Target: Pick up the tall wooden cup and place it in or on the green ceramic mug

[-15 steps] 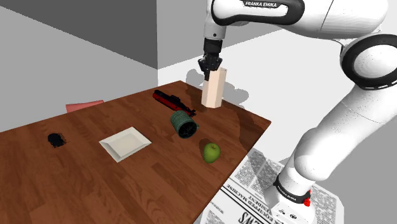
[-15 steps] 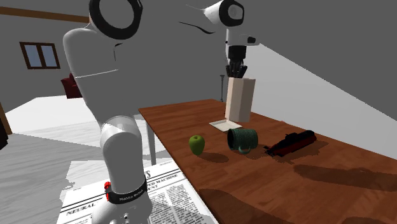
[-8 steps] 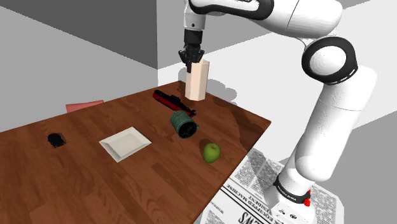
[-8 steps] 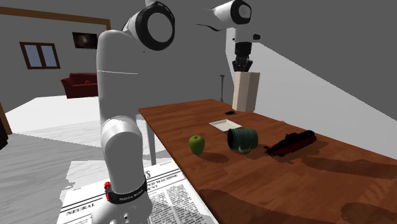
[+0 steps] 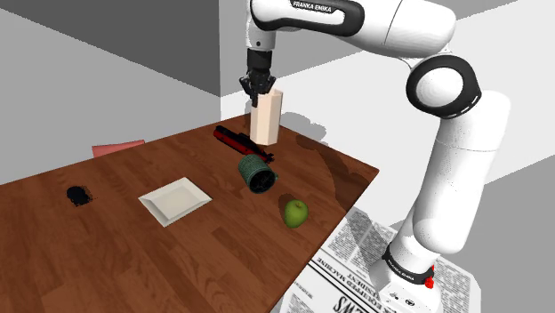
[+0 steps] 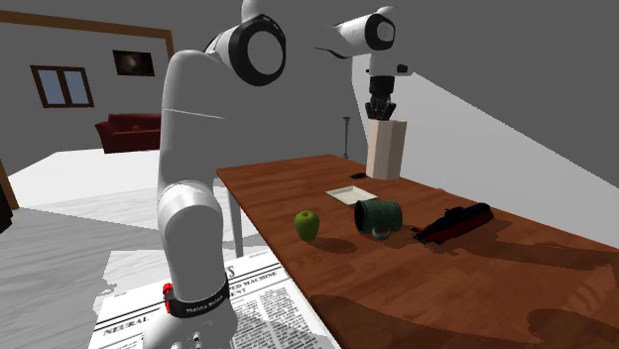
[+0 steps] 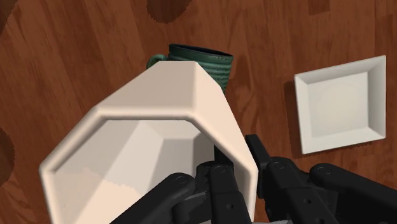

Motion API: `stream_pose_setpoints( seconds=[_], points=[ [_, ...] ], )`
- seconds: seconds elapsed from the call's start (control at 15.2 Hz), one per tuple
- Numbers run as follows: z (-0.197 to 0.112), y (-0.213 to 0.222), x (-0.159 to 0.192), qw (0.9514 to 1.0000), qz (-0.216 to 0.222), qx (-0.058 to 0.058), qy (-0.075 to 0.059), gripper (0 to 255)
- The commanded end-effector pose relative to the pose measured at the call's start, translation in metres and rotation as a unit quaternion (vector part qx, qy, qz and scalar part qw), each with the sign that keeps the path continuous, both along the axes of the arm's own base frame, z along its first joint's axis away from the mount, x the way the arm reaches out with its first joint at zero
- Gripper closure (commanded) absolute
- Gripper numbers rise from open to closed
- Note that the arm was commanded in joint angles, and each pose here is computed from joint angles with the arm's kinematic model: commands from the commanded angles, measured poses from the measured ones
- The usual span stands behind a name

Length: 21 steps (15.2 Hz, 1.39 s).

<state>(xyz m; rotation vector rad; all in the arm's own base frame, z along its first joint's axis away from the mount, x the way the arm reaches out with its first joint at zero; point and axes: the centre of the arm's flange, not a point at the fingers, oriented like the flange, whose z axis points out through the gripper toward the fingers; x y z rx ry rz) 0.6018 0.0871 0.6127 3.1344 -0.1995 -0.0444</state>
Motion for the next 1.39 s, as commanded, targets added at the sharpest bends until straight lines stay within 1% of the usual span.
stream_pose_setpoints(
  seconds=[0.0,1.12,1.32],
  points=[
    [-0.01,-0.001,0.0,1.0,0.0,0.0,-0.001,255],
    [-0.1,-0.001,0.0,1.0,0.0,0.0,-0.001,255],
    [-0.102,-0.001,0.0,1.0,0.0,0.0,-0.001,255]
  ],
)
